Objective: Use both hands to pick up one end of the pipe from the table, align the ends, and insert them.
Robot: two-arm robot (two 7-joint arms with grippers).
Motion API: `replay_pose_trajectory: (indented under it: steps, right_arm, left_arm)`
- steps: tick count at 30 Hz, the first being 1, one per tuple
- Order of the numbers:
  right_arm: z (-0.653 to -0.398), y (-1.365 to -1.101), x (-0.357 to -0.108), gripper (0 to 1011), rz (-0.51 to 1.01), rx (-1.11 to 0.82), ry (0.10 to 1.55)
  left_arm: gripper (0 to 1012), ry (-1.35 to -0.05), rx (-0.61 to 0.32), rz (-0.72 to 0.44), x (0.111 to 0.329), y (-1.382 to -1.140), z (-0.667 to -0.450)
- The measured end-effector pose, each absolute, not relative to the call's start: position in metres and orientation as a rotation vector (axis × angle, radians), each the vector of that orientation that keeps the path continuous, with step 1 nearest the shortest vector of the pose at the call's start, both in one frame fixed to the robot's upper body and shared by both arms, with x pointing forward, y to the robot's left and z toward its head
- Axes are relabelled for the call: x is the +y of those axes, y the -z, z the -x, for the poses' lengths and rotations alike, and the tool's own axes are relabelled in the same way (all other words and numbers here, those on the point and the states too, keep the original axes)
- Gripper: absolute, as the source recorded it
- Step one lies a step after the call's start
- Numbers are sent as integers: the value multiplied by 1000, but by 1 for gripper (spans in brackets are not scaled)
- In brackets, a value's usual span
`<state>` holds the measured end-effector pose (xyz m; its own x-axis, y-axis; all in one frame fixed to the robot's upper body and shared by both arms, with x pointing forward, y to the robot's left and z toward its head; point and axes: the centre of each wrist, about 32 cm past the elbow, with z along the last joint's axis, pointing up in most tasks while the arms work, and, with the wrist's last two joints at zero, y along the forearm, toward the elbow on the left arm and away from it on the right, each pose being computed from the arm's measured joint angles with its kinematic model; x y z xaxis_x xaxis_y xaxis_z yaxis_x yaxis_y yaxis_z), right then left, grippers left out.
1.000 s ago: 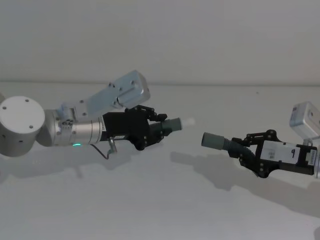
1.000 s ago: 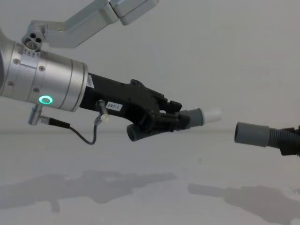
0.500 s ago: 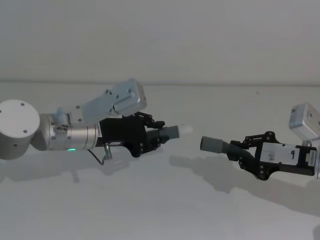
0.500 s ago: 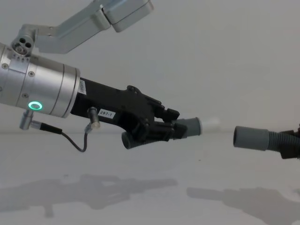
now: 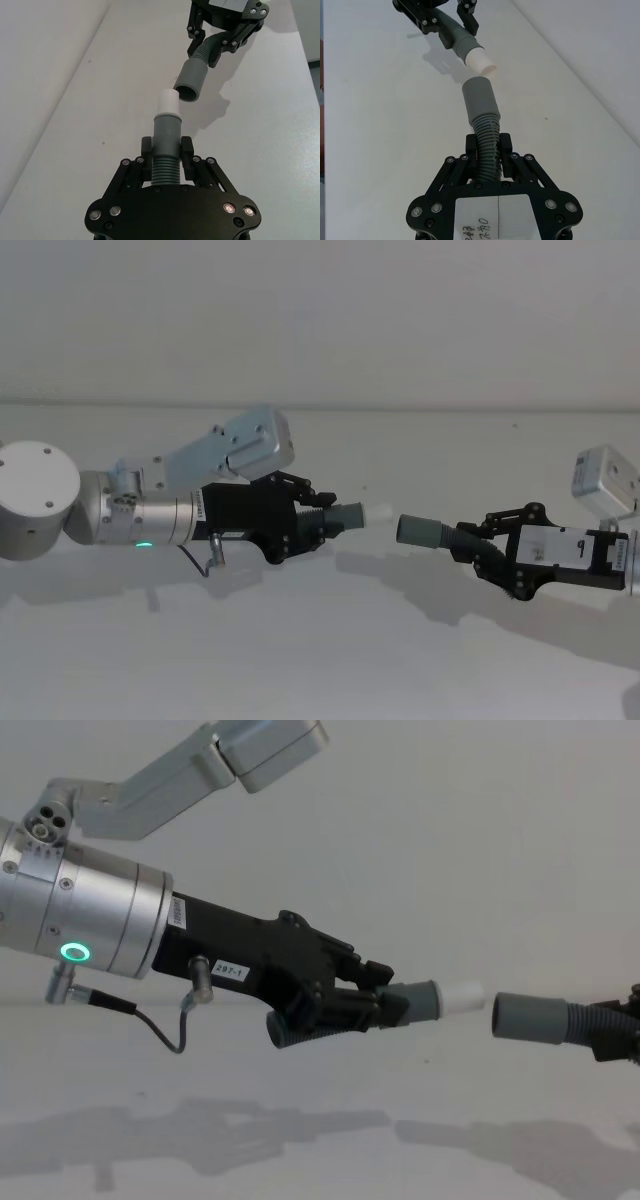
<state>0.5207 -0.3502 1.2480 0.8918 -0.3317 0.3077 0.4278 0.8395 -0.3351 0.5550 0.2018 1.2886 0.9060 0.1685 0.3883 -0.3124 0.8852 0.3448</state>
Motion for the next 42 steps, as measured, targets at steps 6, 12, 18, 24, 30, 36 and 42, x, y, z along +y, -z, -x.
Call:
replay_pose_trajectory:
  steps: [6, 12, 18, 24, 30, 36, 42]
  right_arm:
    - [-521, -1248, -349, 262, 409, -241, 405]
    - [-521, -1248, -349, 262, 410, -239, 412]
    - [-521, -1248, -348, 262, 413, -237, 422]
    - [-521, -1249, -348, 262, 414, -233, 430]
    - [-521, -1250, -347, 262, 411, -229, 435]
    - [-520, -1251, -346, 262, 403, -228, 433]
    - [-520, -1252, -345, 262, 394, -228, 425]
  left_arm:
    - [332, -252, -356, -413, 203, -1288, -555]
    - [332, -247, -353, -408, 204, -1289, -555]
    - [332, -242, -350, -405, 204, -1288, -555]
    - [332, -236, -347, -403, 204, -1288, -555]
    - [332, -231, -344, -403, 203, -1288, -555]
    - [332, -230, -343, -405, 202, -1288, -555]
    - [332, -235, -340, -410, 202, -1288, -555]
